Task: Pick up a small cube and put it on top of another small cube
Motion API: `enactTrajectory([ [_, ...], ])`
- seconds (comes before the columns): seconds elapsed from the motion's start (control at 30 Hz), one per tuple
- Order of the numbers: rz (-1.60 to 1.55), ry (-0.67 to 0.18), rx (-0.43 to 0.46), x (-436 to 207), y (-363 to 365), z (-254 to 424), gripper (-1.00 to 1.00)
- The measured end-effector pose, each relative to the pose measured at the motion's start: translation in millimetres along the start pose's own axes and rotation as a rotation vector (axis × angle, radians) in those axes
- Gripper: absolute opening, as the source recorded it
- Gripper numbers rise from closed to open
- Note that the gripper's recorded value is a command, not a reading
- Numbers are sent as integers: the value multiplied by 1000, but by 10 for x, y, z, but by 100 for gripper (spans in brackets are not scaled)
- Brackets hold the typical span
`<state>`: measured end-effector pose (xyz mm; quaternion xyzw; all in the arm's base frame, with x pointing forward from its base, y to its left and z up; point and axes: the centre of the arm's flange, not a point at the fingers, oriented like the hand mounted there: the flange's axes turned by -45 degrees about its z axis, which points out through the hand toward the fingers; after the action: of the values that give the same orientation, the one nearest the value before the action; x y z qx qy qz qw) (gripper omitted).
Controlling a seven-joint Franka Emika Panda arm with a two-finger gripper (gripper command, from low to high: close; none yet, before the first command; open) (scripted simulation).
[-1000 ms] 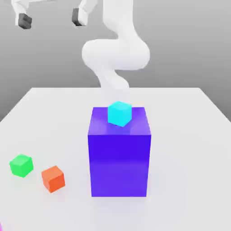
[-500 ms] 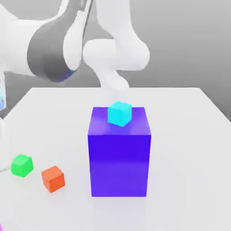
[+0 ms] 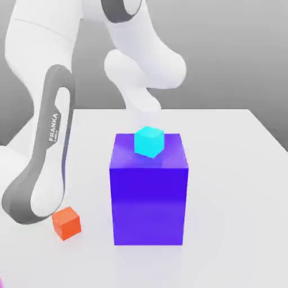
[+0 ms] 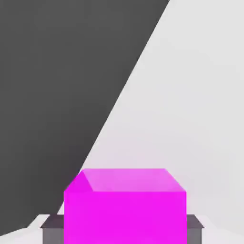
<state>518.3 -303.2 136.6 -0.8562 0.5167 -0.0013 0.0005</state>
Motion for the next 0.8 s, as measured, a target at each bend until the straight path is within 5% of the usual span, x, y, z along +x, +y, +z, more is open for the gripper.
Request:
enactTrajectory([
  [0.2,6,0,-2,-4,35,-491,-100],
  [0.8,458,2,-5,-952,2389,-1045,-100],
])
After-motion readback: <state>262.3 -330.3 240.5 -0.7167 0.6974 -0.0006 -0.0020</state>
